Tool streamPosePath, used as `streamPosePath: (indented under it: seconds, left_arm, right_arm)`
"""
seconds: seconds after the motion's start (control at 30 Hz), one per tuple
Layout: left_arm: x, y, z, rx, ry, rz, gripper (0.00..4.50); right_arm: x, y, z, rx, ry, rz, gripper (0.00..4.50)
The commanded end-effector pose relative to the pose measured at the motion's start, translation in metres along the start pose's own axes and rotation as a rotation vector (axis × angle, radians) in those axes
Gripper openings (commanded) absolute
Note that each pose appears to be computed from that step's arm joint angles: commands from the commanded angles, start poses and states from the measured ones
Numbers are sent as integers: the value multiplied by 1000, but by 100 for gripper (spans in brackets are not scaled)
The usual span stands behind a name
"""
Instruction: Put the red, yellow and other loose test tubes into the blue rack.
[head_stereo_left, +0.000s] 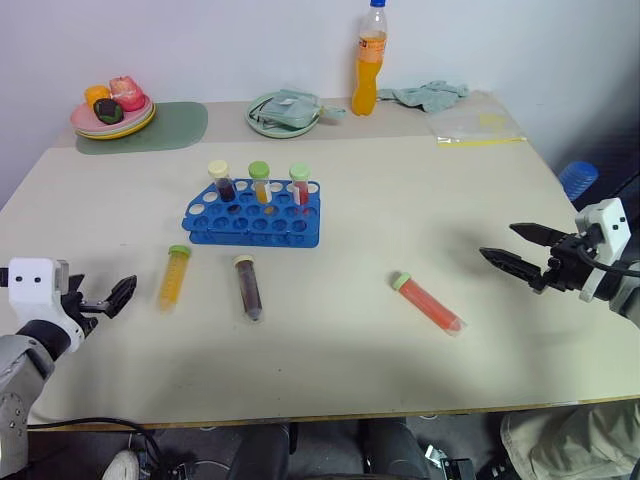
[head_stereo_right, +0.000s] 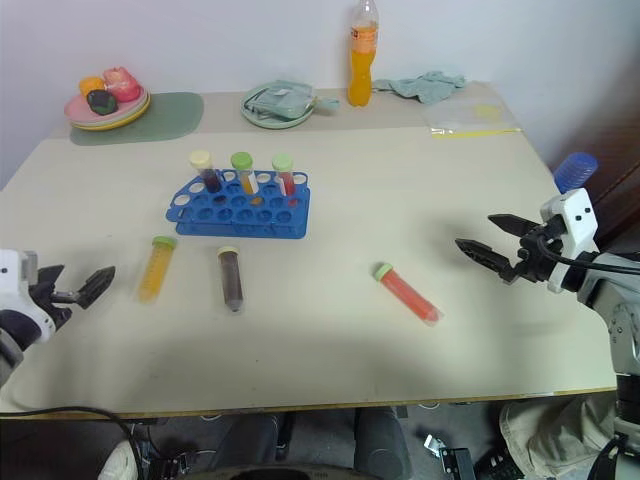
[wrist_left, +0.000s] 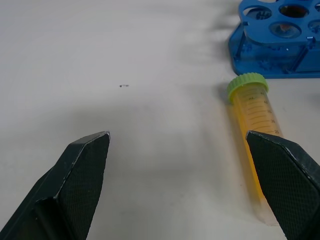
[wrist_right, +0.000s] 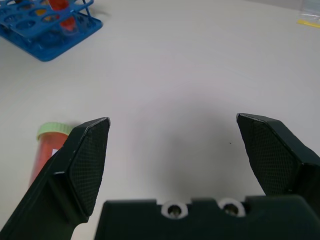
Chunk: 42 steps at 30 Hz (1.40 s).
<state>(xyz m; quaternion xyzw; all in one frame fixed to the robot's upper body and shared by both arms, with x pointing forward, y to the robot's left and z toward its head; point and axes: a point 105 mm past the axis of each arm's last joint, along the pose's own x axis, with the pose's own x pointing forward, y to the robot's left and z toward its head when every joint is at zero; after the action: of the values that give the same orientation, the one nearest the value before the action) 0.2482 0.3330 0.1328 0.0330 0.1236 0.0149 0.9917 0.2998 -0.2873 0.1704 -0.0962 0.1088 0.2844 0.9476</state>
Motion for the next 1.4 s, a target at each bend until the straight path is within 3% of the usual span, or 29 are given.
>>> streamPosePath:
  seconds: [0.03, 0.33, 0.57, 0.73, 0.9, 1.0, 1.2, 1.4]
  left_arm:
    - [0, -4, 12, 24, -54, 1, 448]
    - [3, -11, 27, 52, -104, -30, 448]
    - [6, -79, 61, 83, -202, -366, 448]
    - [0, -142, 50, 254, -170, -694, 448]
    - [-7, -187, 41, 288, -157, -929, 448]
    - [-10, -200, 37, 293, -148, -1003, 448]
    - [-13, -208, 25, 328, -131, -1065, 448]
    - [-19, -211, 14, 344, -120, -1080, 448]
  right_arm:
    - [-4, -4, 17, -55, -15, -12, 450]
    - [1, 1, 25, -82, 11, 1, 450]
    - [13, 34, 39, -102, 57, 50, 450]
    - [13, 66, 40, -159, 197, 83, 450]
    - [25, 82, 25, -13, 391, 91, 450]
    - [31, 96, 21, -17, 488, 121, 450]
    - [58, 86, 17, 25, 582, 40, 450]
    - [69, 94, 6, 118, 673, 123, 450]
